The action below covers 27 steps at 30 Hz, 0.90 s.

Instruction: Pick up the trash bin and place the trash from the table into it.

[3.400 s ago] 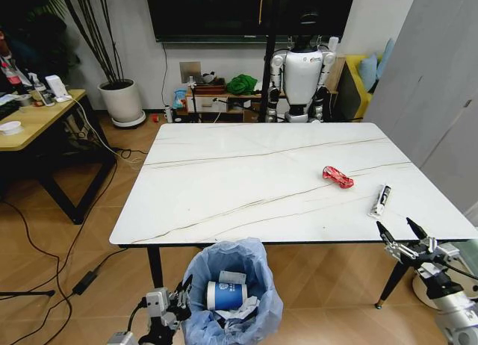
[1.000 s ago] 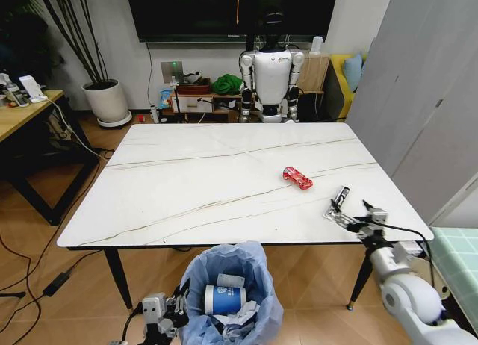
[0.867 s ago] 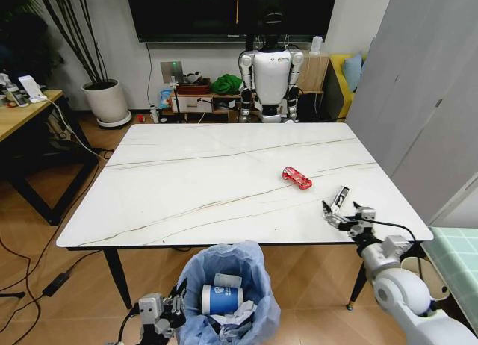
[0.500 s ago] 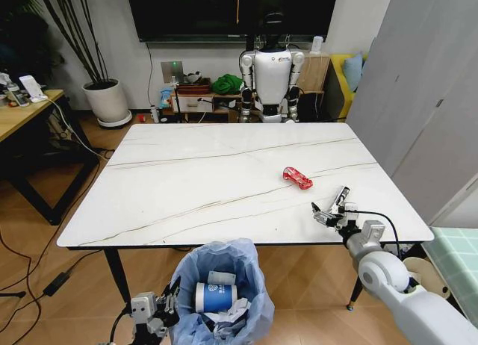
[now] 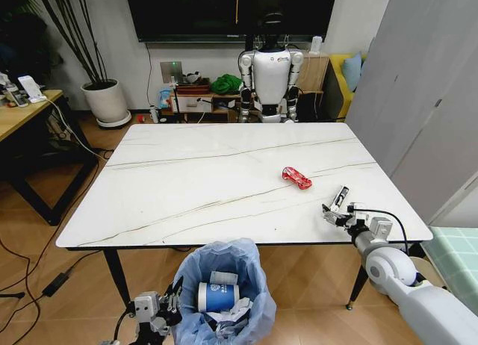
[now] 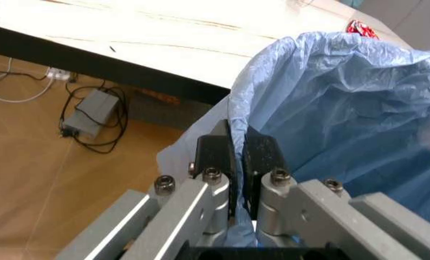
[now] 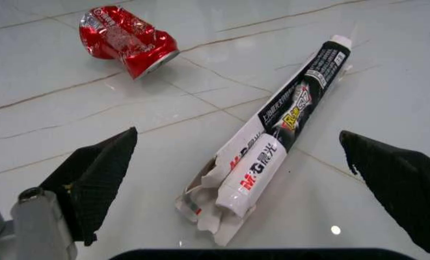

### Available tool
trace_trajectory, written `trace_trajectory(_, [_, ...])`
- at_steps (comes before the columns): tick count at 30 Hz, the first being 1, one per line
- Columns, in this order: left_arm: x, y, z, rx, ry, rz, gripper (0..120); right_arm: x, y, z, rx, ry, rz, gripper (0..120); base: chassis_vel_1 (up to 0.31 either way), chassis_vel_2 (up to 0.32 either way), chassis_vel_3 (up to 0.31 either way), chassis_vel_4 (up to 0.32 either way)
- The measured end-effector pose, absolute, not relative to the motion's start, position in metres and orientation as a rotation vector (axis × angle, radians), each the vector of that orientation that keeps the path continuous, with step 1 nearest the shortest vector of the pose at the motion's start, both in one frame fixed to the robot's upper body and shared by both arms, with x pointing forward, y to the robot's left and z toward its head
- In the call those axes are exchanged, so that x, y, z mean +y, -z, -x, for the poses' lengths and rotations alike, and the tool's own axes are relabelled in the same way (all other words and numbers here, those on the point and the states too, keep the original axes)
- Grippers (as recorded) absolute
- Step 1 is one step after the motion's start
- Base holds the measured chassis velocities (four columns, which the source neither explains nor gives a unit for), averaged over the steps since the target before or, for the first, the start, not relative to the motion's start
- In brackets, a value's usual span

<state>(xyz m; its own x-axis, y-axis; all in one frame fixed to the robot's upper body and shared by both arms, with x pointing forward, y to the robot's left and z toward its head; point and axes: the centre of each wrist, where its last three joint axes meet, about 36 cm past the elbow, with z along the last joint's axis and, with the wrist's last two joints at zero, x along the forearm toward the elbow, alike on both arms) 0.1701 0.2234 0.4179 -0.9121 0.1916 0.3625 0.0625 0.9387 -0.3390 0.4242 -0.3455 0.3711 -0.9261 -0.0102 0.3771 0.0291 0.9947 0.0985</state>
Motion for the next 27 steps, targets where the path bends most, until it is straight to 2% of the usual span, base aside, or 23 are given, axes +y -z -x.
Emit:
trace_trajectory(17, [0.226, -0.417, -0.173, -2.697, -0.452, 0.186, 0, -0.35, -0.354, -0.432, -2.732, 0.138, 0.018, 100, 0.0, 0.0, 0.0, 0.0])
trace_trajectory(20, [0.226, -0.417, -0.173, -2.696, -0.452, 0.185, 0, -0.352, -0.351, -0.433, -2.733, 0.141, 0.018, 88, 0.0, 0.0, 0.0, 0.0])
trace_trajectory(21, [0.226, -0.417, -0.173, -2.696, -0.452, 0.185, 0, -0.352, -0.351, -0.433, -2.733, 0.141, 0.018, 88, 0.0, 0.0, 0.0, 0.0])
trace_trajectory(25, [0.226, -0.416, -0.173, -2.695, -0.451, 0.184, 0, -0.354, -0.347, -0.431, -2.732, 0.142, 0.015, 69, 0.0, 0.0, 0.0, 0.0])
trace_trajectory(26, [0.226, -0.416, -0.173, -2.695, -0.451, 0.184, 0, -0.354, -0.347, -0.431, -2.732, 0.142, 0.015, 69, 0.0, 0.0, 0.0, 0.0])
trace_trajectory(27, [0.226, -0.416, -0.173, -2.694, -0.451, 0.184, 0, -0.354, -0.347, -0.43, -2.732, 0.143, 0.016, 65, 0.0, 0.0, 0.0, 0.0])
